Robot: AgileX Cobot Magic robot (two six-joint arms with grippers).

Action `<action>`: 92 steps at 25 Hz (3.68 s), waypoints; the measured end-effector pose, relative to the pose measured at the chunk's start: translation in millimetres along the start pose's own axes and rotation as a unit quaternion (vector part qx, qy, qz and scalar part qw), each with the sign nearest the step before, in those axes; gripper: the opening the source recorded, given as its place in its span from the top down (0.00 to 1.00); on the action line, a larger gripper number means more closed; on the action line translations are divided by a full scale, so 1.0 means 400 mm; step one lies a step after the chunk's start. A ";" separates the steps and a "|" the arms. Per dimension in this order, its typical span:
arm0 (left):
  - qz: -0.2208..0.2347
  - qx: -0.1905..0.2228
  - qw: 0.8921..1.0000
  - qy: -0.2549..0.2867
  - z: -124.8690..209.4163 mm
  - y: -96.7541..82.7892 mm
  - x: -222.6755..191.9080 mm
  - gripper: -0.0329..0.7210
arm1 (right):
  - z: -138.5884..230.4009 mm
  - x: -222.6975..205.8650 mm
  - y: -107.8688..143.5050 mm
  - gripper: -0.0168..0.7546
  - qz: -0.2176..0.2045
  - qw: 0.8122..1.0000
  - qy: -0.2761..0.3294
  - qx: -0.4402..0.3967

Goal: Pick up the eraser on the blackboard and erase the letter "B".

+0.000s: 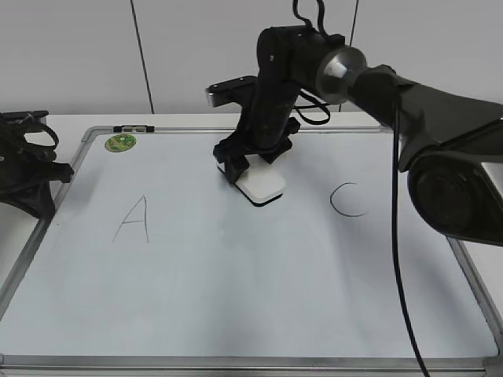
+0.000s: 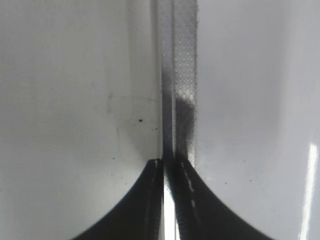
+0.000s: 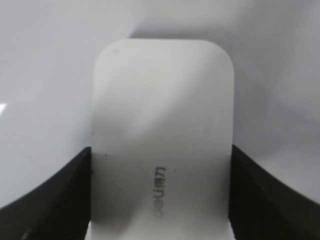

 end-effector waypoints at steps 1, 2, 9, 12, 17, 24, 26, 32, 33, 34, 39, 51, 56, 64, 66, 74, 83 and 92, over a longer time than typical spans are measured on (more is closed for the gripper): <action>0.000 0.000 1.000 0.000 0.000 0.000 0.000 0.88 | -0.001 -0.002 0.016 0.28 -0.002 1.000 0.000 0.008; 0.000 0.000 1.000 0.000 0.000 0.000 0.000 0.88 | -0.001 -0.003 0.030 0.28 -0.004 1.000 0.000 0.014; 0.000 0.000 1.000 -0.001 0.000 0.000 0.000 0.88 | -0.001 -0.006 0.051 0.28 -0.003 1.000 0.001 0.025; 0.000 0.000 1.000 -0.002 -0.001 0.000 0.000 0.87 | -0.001 -0.004 0.031 0.28 0.002 1.000 0.001 0.020; 0.000 0.000 1.000 -0.003 -0.001 0.000 0.000 0.87 | 0.000 0.003 -0.018 0.28 -0.003 1.000 -0.002 -0.004; 0.001 0.001 1.000 -0.004 -0.002 0.000 0.000 0.87 | 0.011 0.019 -0.144 0.28 0.015 0.999 -0.006 -0.045; 0.001 0.001 1.000 -0.004 -0.002 0.000 0.000 0.87 | 0.013 0.023 -0.164 0.28 0.018 0.998 -0.007 -0.052; 0.001 0.002 1.000 -0.005 -0.003 -0.001 0.000 0.87 | 0.015 0.051 -0.171 0.28 0.032 0.998 -0.004 -0.048; 0.001 0.002 1.000 -0.005 -0.003 -0.001 0.000 0.87 | 0.014 0.074 -0.169 0.28 0.035 0.998 -0.006 -0.047; 0.001 0.002 1.000 -0.005 -0.003 -0.001 0.000 0.87 | 0.007 0.110 -0.165 0.28 0.037 0.998 -0.016 -0.045; 0.002 0.003 1.000 -0.006 -0.003 -0.001 0.000 0.87 | 0.009 0.291 -0.147 0.28 0.048 0.996 -0.055 -0.043; 0.003 0.004 1.000 -0.006 -0.004 -0.001 0.000 0.86 | 0.299 0.379 -0.140 0.28 0.096 0.987 0.056 -0.113; 0.003 0.004 1.000 -0.006 -0.004 -0.002 0.000 0.86 | 0.428 0.383 -0.206 0.28 0.097 0.974 0.050 -0.199; 0.006 0.006 1.000 -0.007 -0.004 -0.003 0.000 0.86 | 0.467 0.362 -0.282 0.28 0.095 0.961 -0.004 -0.261; 0.006 0.007 1.000 -0.007 -0.004 -0.003 0.000 0.86 | 0.464 0.358 -0.298 0.28 0.095 0.958 -0.016 -0.270; 0.007 0.008 1.000 -0.007 -0.004 -0.003 0.000 0.85 | 0.465 0.291 -0.344 0.28 0.097 0.952 -0.020 -0.290; 0.007 0.008 1.000 -0.007 -0.004 -0.003 0.000 0.85 | 0.422 0.225 -0.382 0.28 0.095 0.951 -0.020 -0.292; 0.007 0.008 1.000 -0.007 -0.004 -0.003 0.000 0.84 | 0.417 0.186 -0.395 0.28 0.094 0.951 -0.008 -0.294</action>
Point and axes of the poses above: a point on each arm's last joint axis where the gripper is mounted, x pointing back along that axis away from the gripper, y along the wrist's bending axis when the last joint is at zero, z = x × y, the point moved 2 cm from there along -x, pointing out along that axis toward the gripper, and after that the axes turned 6 degrees about -x, right-handed, at the moved point
